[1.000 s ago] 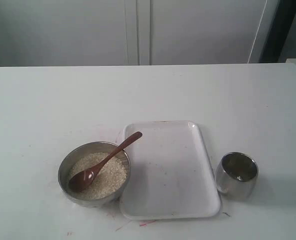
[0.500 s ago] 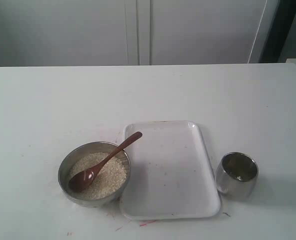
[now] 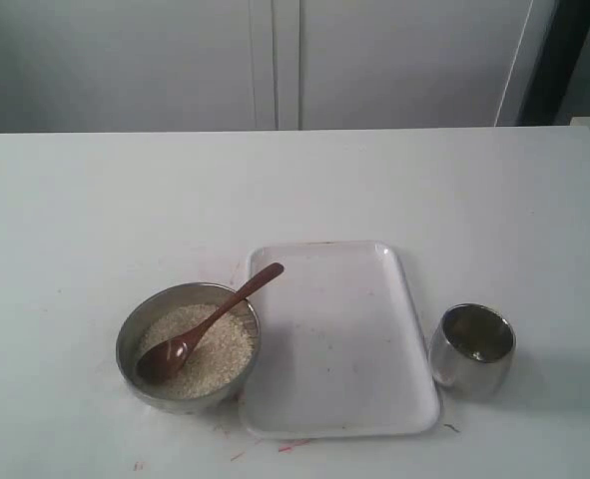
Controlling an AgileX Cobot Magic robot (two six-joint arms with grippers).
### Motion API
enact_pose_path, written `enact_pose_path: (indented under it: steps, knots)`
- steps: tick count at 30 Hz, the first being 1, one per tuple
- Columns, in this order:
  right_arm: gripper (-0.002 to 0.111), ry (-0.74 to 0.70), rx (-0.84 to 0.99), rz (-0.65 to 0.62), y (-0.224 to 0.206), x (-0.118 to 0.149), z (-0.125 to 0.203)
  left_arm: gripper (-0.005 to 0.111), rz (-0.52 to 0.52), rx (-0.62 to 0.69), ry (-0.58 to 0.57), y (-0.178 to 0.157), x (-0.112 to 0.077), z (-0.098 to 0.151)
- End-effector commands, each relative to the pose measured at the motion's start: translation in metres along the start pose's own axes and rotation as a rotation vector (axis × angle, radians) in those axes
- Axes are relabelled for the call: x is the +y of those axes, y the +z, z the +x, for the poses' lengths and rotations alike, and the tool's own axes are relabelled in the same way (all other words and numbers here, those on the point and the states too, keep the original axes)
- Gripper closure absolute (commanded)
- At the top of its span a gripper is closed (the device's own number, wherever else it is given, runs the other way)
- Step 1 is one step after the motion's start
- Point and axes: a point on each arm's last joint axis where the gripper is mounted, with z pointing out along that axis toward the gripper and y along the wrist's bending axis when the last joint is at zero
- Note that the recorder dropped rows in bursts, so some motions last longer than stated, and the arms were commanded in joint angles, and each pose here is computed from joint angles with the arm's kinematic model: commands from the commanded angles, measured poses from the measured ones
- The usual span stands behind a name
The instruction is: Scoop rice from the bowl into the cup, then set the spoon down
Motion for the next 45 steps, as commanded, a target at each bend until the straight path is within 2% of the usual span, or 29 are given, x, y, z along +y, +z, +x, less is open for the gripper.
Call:
enact_pose_path:
  steps: [1, 7, 12, 15, 25, 31, 41, 45]
  knots:
    - [0.108, -0.147, 0.224, -0.097, 0.022, 0.03, -0.048, 0.092, 0.023, 0.055, -0.008, 0.001, -0.002, 0.007]
    - [0.108, -0.313, 0.33, -0.193, 0.046, 0.066, -0.121, 0.092, 0.023, 0.055, -0.008, 0.001, -0.002, 0.007]
    - [0.108, -0.401, 0.447, -0.277, 0.075, 0.086, -0.139, 0.092, 0.023, 0.055, -0.008, 0.001, -0.002, 0.007]
    - [0.108, -0.524, 0.522, -0.356, 0.093, 0.098, -0.127, 0.092, 0.023, 0.055, -0.008, 0.001, -0.002, 0.007]
    - [0.108, -0.768, 0.743, -0.452, 0.153, 0.148, -0.065, 0.092, 0.023, 0.055, -0.008, 0.001, -0.002, 0.007]
    - [0.108, -0.909, 0.75, -0.536, 0.198, 0.185, -0.035, 0.092, 0.023, 0.055, -0.008, 0.001, -0.002, 0.007]
    - [0.108, -1.158, 0.833, -0.6, 0.279, 0.213, -0.003, 0.092, 0.023, 0.055, -0.008, 0.001, -0.002, 0.007]
    - [0.108, -1.255, 0.825, -0.651, 0.287, 0.213, 0.005, 0.092, 0.023, 0.055, -0.008, 0.001, -0.002, 0.007]
